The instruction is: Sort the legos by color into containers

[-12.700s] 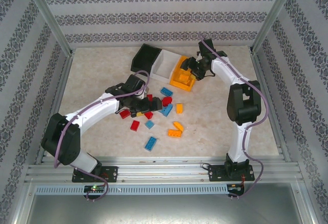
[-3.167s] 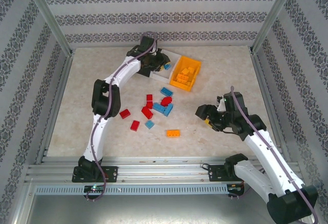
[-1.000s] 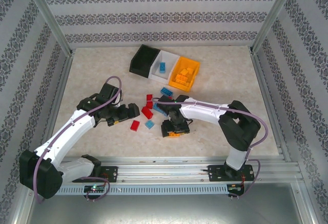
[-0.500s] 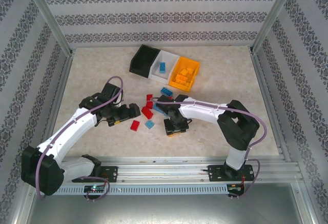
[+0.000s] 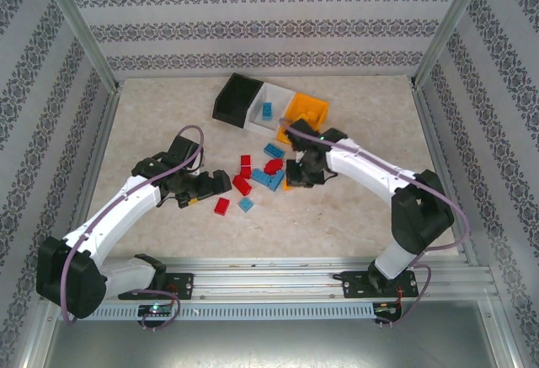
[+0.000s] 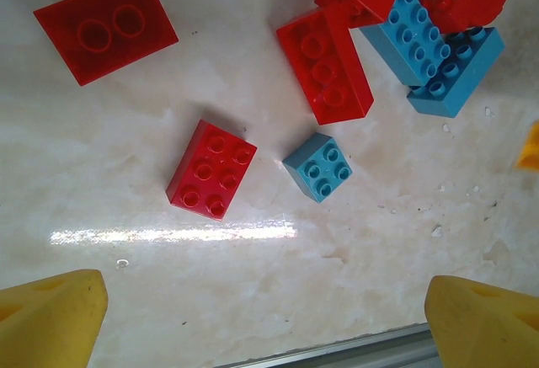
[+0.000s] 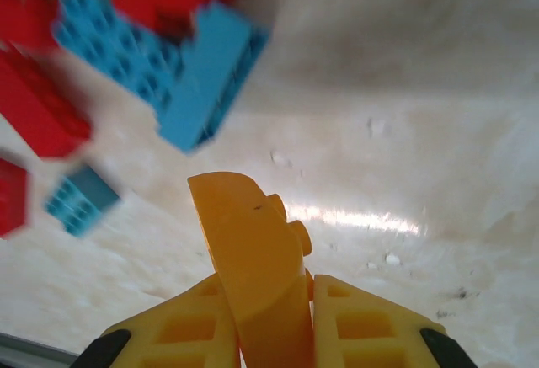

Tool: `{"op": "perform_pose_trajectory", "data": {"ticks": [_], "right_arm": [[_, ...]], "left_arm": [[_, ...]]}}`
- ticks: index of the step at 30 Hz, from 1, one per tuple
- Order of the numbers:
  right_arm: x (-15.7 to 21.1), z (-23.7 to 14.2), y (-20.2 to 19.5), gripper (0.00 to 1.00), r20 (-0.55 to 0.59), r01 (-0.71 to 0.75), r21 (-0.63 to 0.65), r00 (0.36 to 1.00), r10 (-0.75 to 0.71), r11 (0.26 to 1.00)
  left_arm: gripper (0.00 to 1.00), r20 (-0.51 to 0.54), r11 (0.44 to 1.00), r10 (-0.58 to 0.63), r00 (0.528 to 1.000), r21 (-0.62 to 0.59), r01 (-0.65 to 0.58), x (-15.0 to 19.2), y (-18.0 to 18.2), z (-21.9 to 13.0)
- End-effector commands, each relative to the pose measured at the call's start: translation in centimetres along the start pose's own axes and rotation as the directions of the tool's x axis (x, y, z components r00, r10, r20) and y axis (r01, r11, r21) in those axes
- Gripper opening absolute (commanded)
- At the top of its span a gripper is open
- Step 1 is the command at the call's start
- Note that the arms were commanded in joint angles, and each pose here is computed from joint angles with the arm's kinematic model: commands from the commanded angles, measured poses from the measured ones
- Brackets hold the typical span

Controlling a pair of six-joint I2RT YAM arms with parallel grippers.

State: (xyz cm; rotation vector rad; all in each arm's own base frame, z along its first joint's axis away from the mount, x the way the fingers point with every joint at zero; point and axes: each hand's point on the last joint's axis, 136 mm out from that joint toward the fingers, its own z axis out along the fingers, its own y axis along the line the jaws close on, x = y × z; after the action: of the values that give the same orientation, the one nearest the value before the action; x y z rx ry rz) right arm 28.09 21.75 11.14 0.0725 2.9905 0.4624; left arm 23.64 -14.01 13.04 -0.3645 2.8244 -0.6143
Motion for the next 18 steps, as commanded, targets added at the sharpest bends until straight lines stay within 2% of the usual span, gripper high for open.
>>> {"op": "perform_pose_trajectory", "data": {"ticks": [1, 5, 9, 16, 18], "right_arm": [[-5.0, -3.8, 0.4, 0.17, 0.103, -0.06, -0.141, 0.992, 0.075, 0.988], [-11.5, -5.4, -1.1, 0.17, 0.18, -0.146, -0.195, 0.967, 0.182, 0.97], [-16.7, -4.9, -2.2, 0.17, 0.198, -0.205, -0.223, 0.948, 0.25, 0.953], [-22.7, -4.0, -1.9, 0.21, 0.221, -0.211, -0.241, 0.939, 0.265, 0.947], [-23.7, -3.9, -1.8, 0.29, 0.225, -0.212, -0.233, 0.938, 0.265, 0.949]], "left_arm": [[0.97, -0.013, 1.0, -0.005, 1.0, 0.012, 0.005, 0.1, -0.3, -0.3], [0.97, -0.038, 1.0, 0.022, 0.999, -0.008, -0.023, 1.0, -0.1, -0.6], [0.97, -0.073, 0.998, 0.043, 0.996, -0.032, -0.046, 2.2, 0.2, -0.6], [0.93, -0.135, 0.99, 0.051, 0.99, -0.122, -0.068, 4.1, 2.2, -0.1], [0.91, -0.154, 0.987, 0.055, 0.987, -0.143, -0.077, 4.5, 2.8, 0.2]]}}
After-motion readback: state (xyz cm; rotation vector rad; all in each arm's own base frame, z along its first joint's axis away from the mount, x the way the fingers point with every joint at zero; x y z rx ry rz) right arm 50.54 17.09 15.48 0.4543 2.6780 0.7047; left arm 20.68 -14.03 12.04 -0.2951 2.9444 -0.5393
